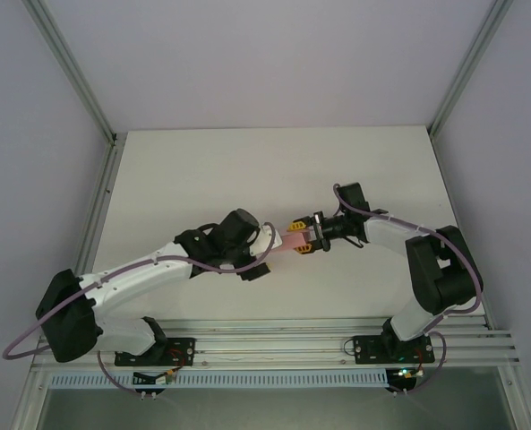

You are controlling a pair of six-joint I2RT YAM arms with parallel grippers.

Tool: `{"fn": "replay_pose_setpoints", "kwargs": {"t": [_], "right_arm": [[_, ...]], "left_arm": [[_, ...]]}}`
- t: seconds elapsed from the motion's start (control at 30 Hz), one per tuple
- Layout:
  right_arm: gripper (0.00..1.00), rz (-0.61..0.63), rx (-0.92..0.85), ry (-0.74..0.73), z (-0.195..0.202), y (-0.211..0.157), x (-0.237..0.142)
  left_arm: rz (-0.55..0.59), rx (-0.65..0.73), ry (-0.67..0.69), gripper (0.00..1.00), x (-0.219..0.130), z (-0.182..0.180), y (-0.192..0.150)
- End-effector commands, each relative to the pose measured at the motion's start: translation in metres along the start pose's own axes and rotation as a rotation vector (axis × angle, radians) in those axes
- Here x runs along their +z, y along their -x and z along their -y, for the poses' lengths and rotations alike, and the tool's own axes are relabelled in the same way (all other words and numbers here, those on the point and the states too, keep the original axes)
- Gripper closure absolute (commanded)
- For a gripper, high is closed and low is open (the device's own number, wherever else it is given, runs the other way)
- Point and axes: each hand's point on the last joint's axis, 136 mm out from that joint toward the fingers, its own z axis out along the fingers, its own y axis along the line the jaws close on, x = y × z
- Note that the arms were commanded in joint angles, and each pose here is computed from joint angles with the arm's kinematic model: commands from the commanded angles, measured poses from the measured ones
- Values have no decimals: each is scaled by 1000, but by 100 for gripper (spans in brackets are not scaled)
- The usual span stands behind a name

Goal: Assemble paper box

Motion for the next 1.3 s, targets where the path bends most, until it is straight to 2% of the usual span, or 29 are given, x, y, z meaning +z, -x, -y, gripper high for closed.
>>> {"fn": "replay_pose_setpoints", "kwargs": {"t": [0.0, 0.13, 0.33, 0.47, 0.57, 0.63, 0.7, 0.77, 0.83, 0.9, 0.93, 0.97, 1.0, 1.07, 1.1, 1.17, 1.23, 1.27], "right_arm": [[65, -62, 0, 5, -3, -18, -5], [65, -80, -7, 24, -7, -25, -7], [65, -108, 11, 40, -7, -31, -8], [64, -123, 19, 36, -5, -33, -8], [50, -105, -5, 21, -5, -32, -9], [45, -77, -44, 21, -10, -32, -11], [31, -54, -73, 12, -11, -34, -14], [27, -15, -127, 11, -13, -31, -20], [17, 83, -224, 11, -14, -21, -34], [0, 282, -383, -10, -18, 1, -66], [0, 412, -493, -41, -21, 13, -87], [0, 603, -571, -116, -20, 28, -116], [0, 740, -746, -162, -31, 31, -138], [0, 1016, -991, -237, -51, 26, -182], [0, 1037, -1206, -236, -63, 8, -185], [0, 1053, -1528, -143, -77, -25, -180], [1, 901, -1869, -59, -76, -65, -157], [8, 787, -2014, -54, -68, -80, -143]], "left_arm": [[35, 16, 52, 15, -5, -10, 13], [73, 37, 38, 24, -3, -6, 19], [4, 49, -12, 35, 4, 0, 14], [30, 42, 5, 49, 6, -3, 19], [82, 38, 0, 57, 0, -1, 26], [103, 43, 31, 62, -1, -6, 26], [102, 49, 56, 65, -2, -9, 24], [88, 54, 54, 68, -2, -8, 21], [63, 71, 13, 68, 0, -1, 14], [17, 115, -68, 68, 2, 12, 2], [-9, 124, -83, 69, 5, 14, -3], [-35, 121, -106, 70, 6, 15, -8], [-59, 118, -161, 70, 6, 20, -14], [-96, 128, -329, 68, 2, 33, -30], [-94, 118, -350, 68, 4, 29, -30], [-102, 87, -341, 67, 10, 13, -27], [-134, 99, -371, 67, 13, 9, -25], [-146, 117, -387, 67, 15, 7, -25]]}}
